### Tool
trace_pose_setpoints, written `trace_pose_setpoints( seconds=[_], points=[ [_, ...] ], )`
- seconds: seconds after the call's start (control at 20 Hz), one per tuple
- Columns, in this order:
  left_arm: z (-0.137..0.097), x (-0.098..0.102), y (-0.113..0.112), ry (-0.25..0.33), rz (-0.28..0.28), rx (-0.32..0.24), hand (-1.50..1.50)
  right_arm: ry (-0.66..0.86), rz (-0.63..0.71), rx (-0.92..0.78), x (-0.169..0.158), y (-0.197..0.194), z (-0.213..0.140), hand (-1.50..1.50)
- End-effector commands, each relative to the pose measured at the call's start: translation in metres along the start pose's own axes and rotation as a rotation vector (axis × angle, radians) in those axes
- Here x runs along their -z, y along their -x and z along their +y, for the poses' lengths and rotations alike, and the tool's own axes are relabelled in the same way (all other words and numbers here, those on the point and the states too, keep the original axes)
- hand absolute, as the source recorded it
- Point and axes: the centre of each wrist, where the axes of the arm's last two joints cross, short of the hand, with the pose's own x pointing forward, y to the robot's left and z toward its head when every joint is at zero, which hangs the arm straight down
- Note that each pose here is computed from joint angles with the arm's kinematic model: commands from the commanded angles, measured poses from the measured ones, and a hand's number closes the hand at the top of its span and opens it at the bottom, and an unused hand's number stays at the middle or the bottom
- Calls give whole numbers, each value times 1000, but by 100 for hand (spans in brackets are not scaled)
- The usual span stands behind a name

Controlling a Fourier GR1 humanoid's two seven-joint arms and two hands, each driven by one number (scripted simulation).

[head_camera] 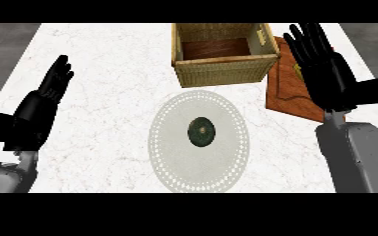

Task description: Pick the squash from the placemat and place it in the basket

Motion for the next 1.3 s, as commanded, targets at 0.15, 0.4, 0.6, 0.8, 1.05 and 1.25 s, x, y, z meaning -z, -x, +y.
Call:
trace_pose_setpoints(
  seconds=[0.15,0.4,0.6,0.8,1.05,1.25],
  points=[
    [-21,-30,68,9,377,-92,0,-163,-106,47,20,2,75,150],
    [-36,-63,105,65,605,-149,0,-543,-137,-52,7,29,174,150],
    [-47,-69,106,63,637,-147,0,-463,-129,-301,-20,50,221,-150],
    [-37,-76,114,42,644,-149,0,-372,-62,-596,-11,49,237,-150],
    [-32,-94,120,27,665,-146,0,-242,-23,-1033,34,12,201,-150],
    [-22,-94,119,-3,678,-155,0,-309,16,-1228,45,-55,202,-150]
  ],
)
